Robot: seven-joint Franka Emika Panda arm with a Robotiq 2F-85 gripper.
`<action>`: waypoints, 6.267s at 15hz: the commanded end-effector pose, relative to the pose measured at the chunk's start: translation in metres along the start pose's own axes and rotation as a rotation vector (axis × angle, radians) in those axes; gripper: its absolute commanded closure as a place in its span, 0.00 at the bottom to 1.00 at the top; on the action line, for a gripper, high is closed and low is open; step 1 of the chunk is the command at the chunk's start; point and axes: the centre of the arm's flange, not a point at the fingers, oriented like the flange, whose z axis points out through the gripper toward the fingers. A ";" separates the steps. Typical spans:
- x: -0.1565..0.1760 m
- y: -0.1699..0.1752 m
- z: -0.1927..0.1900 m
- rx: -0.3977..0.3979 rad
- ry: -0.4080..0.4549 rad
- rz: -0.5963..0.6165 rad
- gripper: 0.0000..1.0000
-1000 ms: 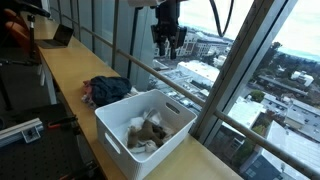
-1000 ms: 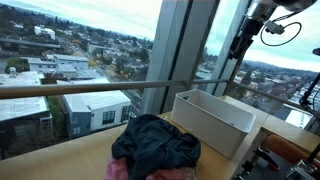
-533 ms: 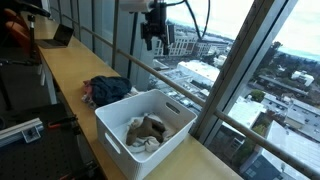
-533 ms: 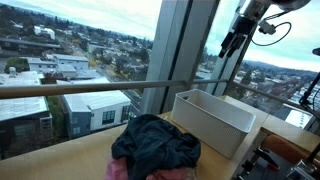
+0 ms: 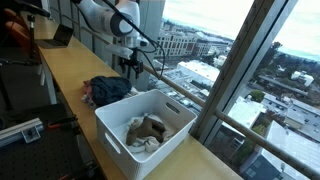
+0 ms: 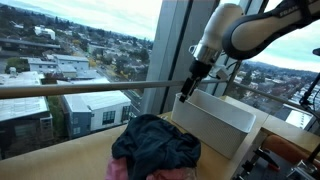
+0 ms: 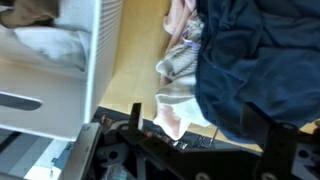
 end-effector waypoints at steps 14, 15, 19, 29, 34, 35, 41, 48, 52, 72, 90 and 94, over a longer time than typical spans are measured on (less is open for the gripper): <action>-0.017 -0.144 0.235 0.045 -0.280 -0.236 0.26; -0.015 -0.143 0.230 0.035 -0.282 -0.239 0.33; -0.014 -0.139 0.218 0.029 -0.288 -0.241 0.62; 0.002 -0.116 0.159 0.053 -0.262 -0.211 0.99; 0.021 -0.084 0.099 0.042 -0.195 -0.174 0.98; 0.026 -0.076 0.085 0.039 -0.176 -0.165 0.98; 0.050 -0.015 -0.035 0.019 -0.036 -0.100 1.00; 0.025 0.038 -0.188 0.004 0.150 -0.038 1.00; -0.002 0.065 -0.275 -0.019 0.264 0.033 1.00; -0.113 0.265 -0.397 -0.085 0.352 0.334 1.00; -0.077 0.348 -0.479 -0.244 0.387 0.328 1.00; -0.072 0.364 -0.490 -0.263 0.387 0.317 1.00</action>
